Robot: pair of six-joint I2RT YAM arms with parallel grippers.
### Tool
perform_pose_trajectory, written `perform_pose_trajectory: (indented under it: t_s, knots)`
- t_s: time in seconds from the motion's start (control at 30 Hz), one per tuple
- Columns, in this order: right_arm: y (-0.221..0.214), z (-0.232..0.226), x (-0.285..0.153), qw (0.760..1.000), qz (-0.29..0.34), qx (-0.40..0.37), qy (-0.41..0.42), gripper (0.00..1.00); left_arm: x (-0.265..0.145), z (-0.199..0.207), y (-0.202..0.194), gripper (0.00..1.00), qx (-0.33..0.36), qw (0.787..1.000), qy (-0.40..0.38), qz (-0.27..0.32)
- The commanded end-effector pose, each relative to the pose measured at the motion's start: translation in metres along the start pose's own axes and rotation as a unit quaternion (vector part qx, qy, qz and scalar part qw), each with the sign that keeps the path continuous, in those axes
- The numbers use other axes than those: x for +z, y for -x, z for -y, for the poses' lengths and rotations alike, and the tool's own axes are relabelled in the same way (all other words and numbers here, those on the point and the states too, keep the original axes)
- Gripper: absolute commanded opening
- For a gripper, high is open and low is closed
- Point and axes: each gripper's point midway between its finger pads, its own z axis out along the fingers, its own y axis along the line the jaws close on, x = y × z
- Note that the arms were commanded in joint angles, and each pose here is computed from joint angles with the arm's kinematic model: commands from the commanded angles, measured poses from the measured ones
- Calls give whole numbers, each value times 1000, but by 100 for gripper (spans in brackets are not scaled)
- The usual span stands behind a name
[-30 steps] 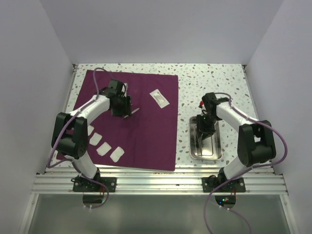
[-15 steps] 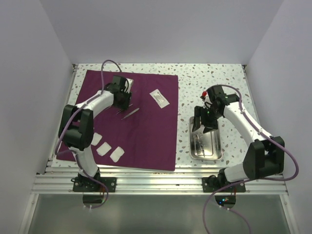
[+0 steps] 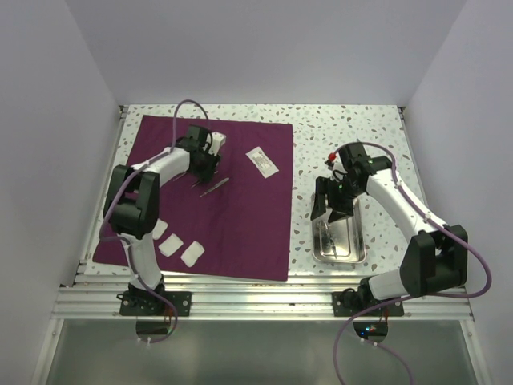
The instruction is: Prepare the surgical pack
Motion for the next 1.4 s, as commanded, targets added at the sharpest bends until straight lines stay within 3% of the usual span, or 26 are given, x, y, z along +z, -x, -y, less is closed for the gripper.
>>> perform_pose_trajectory:
  t_s: [0.0, 0.23, 0.77, 0.97, 1.17, 1.27, 1.3, 1.37]
  knots:
    - [-1, -9, -5, 1000, 7, -6, 22, 63, 6, -5, 22, 53, 9, 1000, -13, 25]
    - [1, -10, -5, 1000, 11, -5, 23, 64, 14, -7, 16, 46, 3, 1000, -5, 15]
    - [16, -26, -7, 999, 25, -13, 31, 64, -8, -21, 21, 0, -33, 999, 40, 14]
    - [29, -54, -8, 997, 41, -39, 49, 64, -69, -29, 56, 0, -115, 991, 65, 22]
    - [47, -90, -4, 994, 39, -44, 88, 67, -103, -27, 47, 0, -148, 986, 77, 13]
    - [58, -126, -5, 984, 45, -64, 161, 68, -111, 0, 48, 0, -132, 991, -2, 27]
    - [60, -136, -6, 980, 45, -53, 186, 69, -118, 36, 53, 0, -127, 985, -105, 53]
    - [72, -162, -16, 963, 66, -67, 253, 70, -131, 76, 55, 0, -145, 962, -216, 79]
